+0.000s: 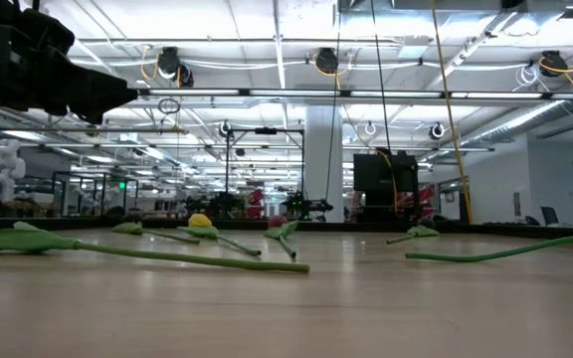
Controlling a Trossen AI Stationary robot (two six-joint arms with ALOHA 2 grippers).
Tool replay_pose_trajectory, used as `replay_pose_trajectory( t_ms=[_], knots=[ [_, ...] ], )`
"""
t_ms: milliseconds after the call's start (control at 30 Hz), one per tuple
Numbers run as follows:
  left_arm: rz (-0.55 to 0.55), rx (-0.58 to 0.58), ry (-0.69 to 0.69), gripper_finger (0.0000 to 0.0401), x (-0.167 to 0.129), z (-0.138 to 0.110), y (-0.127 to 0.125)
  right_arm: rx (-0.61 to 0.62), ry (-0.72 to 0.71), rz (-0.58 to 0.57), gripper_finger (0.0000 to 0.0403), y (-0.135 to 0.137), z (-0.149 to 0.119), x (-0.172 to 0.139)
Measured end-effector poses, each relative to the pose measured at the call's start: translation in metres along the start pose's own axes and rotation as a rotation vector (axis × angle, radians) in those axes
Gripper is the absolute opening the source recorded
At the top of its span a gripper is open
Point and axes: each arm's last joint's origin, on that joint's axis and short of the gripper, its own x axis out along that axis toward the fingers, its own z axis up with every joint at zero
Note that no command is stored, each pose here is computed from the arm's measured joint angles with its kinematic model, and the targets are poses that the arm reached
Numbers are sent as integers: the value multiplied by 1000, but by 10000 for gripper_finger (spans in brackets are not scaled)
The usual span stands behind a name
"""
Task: Sort flowers into vase by color
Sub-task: Put the left black tulip into the transparent vase
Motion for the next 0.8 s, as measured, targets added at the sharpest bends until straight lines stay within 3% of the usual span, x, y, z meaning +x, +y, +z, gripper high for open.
replay_pose_trajectory(
  t_ms=[300, 400, 600, 800],
  knots=[
    [17, -68, -19, 168, 0, 2, 1, 48, -50, -42, 0, 2, 6, 44],
    [30, -167, -27, 168, 0, 2, 1, 24, -29, -46, 0, 7, 14, 61],
    [63, -484, -37, 168, 0, 2, 2, 77, 193, -149, 0, -1, 24, 101],
    [62, -553, -37, 168, 0, 2, 2, 145, 508, -367, 0, -26, 31, 133]
  ],
)
